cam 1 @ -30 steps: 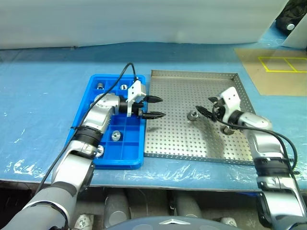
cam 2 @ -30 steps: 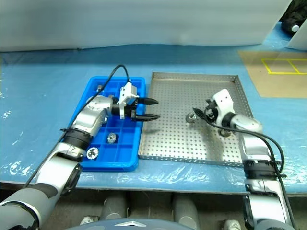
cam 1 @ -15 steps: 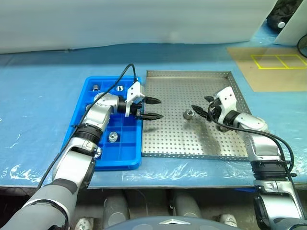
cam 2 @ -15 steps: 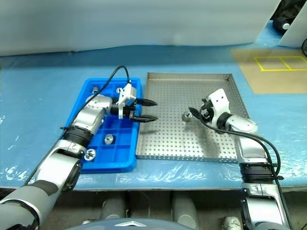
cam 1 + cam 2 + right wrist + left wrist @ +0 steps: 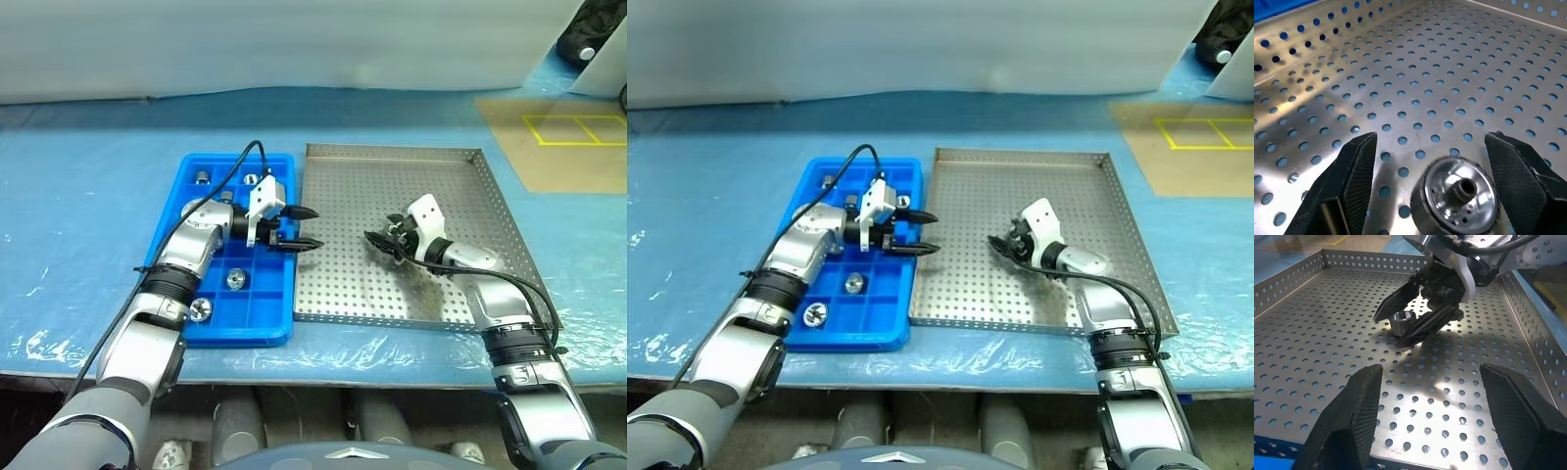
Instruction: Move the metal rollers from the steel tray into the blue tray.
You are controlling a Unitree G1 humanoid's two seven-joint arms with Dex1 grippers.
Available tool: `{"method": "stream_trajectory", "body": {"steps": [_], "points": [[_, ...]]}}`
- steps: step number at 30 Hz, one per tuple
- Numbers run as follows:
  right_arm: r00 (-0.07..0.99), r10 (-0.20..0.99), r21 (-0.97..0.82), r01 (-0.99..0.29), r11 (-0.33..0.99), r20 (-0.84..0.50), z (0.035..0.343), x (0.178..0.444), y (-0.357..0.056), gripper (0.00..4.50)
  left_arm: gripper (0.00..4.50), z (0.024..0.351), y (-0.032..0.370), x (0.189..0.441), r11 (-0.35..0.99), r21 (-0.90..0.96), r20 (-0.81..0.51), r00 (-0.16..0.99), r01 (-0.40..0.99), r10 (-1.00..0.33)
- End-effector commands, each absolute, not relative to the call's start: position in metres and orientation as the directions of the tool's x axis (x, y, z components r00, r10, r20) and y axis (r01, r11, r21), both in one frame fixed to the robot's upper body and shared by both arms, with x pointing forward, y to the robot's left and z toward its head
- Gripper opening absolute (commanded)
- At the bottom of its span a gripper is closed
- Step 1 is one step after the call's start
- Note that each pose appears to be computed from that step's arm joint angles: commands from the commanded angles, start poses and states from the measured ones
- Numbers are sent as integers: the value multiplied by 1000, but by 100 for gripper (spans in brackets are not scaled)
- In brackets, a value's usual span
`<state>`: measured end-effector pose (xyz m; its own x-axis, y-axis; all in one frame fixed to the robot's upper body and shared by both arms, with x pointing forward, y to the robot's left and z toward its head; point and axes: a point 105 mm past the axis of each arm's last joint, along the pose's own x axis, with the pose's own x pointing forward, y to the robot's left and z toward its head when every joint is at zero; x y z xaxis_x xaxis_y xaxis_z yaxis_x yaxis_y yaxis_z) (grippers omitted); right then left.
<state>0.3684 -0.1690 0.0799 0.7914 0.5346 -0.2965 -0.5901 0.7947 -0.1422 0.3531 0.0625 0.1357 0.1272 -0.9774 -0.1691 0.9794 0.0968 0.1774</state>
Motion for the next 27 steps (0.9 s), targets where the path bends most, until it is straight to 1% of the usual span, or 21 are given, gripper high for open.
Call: {"method": "stream_trajectory", "body": {"steps": [1, 2, 5, 9, 11, 15, 18, 21, 24, 27], "points": [[813, 504, -182, -564, 805, -292, 80, 369, -182, 360, 335, 151, 62, 352, 86, 222, -140, 119, 971, -983], [809, 510, -178, -570, 802, -293, 79, 368, -180, 360, 335, 152, 62, 352, 85, 222, -140, 118, 971, -983], [798, 530, -183, -589, 787, -288, 78, 365, -173, 305, 335, 152, 62, 354, 89, 225, -142, 123, 970, -982], [808, 524, -196, -578, 792, -269, 82, 367, -169, 177, 335, 153, 61, 354, 91, 229, -141, 125, 969, -982], [795, 554, -189, -600, 777, -246, 86, 366, -164, 173, 335, 154, 63, 355, 95, 235, -146, 131, 967, -981], [800, 550, -247, -599, 762, -240, 96, 371, -158, 173, 335, 158, 76, 360, 125, 255, -156, 168, 959, -973], [777, 597, -257, -630, 733, -201, 112, 375, -142, 173, 335, 163, 89, 359, 146, 246, -158, 189, 958, -969], [732, 661, -267, -678, 685, -163, 127, 377, -118, 173, 335, 162, 105, 355, 176, 229, -174, 218, 957, -960], [665, 735, -276, -737, 617, -130, 142, 376, -88, 173, 335, 166, 127, 353, 251, 201, -161, 284, 947, -945], [596, 796, -288, -785, 548, -111, 152, 374, -62, 173, 335, 166, 146, 346, 301, 190, -180, 334, 935, -925]]}}
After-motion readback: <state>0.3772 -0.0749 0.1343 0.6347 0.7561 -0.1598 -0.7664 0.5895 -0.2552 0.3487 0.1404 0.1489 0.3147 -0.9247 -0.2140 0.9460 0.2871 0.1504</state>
